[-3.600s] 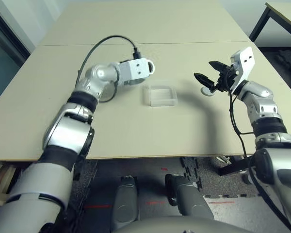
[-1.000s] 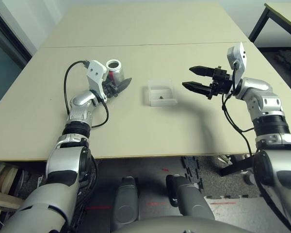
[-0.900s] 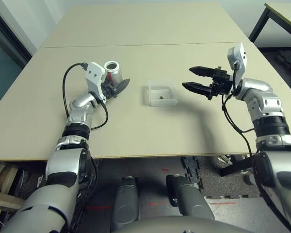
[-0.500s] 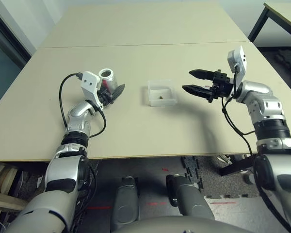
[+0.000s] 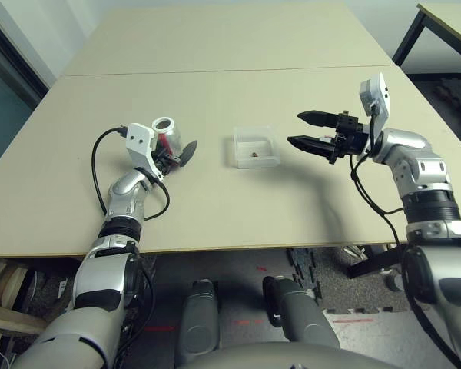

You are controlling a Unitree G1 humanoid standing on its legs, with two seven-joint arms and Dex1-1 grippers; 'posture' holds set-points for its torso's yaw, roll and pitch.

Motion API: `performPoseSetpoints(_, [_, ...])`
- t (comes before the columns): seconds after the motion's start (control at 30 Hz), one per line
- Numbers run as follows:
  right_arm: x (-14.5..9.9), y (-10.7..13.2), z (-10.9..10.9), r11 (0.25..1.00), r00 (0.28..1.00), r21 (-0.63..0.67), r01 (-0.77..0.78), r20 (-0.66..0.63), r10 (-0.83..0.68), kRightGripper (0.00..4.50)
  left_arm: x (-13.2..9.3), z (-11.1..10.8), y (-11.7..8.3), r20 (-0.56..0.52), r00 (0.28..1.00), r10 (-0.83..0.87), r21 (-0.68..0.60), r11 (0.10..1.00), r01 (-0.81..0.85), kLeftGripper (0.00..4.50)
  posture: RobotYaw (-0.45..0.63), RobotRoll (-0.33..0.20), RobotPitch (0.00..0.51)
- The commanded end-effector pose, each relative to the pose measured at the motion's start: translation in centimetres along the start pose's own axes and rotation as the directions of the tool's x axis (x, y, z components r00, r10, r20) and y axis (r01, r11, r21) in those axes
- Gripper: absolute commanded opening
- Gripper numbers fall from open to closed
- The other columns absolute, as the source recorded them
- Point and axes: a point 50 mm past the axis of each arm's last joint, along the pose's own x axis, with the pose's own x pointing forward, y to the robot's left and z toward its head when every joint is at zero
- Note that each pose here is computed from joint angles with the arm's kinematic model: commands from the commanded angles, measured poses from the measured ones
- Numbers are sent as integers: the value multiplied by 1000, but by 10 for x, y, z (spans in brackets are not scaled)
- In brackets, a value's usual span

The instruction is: Pour the medicine from the bottle into the box.

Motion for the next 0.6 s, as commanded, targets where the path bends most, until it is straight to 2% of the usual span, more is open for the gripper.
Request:
performPoseSetpoints(0.03, [2,3,-1,1000,1000,0,-18,-5,18,4500,-7,-5,3,-11,1000,6,-18,1000,-6,4484,-55,0,144])
performPoseSetpoints(0.6, [9,6,-8,999,999,14,-35,8,34,4500,-41,-7,4,-5,1000,-2,-2,1000,2,4484,-13,0,138])
